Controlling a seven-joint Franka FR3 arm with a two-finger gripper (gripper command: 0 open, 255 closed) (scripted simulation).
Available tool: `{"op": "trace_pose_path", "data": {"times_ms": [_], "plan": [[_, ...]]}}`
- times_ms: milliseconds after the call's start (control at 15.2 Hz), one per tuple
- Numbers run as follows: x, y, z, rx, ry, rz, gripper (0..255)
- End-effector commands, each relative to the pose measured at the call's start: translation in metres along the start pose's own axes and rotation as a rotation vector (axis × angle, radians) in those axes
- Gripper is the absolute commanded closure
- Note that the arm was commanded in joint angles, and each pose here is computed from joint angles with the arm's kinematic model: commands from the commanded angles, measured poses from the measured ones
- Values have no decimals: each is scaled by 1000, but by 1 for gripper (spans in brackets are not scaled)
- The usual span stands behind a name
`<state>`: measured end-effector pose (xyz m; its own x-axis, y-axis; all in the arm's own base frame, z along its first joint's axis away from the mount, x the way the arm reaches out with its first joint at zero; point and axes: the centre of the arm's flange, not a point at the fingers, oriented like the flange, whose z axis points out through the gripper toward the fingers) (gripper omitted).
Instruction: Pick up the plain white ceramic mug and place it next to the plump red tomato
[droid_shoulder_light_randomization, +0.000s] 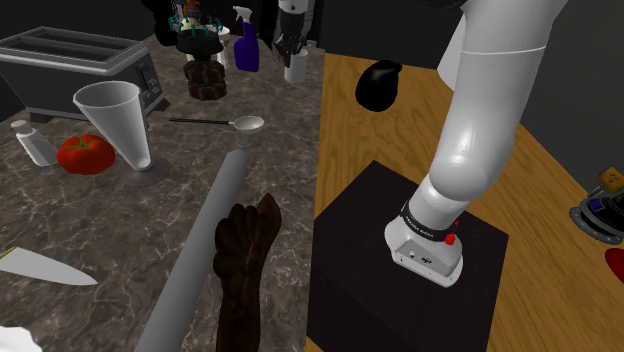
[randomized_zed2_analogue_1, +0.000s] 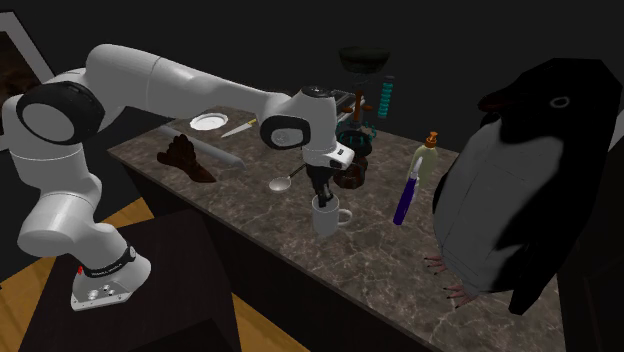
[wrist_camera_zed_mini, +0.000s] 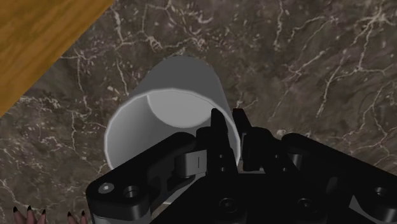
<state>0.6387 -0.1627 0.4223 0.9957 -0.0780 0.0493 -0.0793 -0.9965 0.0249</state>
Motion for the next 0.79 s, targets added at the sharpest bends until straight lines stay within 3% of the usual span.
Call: {"op": "trace_pose_path", "data": {"times_ms": [0,726], "plan": [[0,1,-11,0,0,0,255],[3,2,-69,0,0,0,255]]}}
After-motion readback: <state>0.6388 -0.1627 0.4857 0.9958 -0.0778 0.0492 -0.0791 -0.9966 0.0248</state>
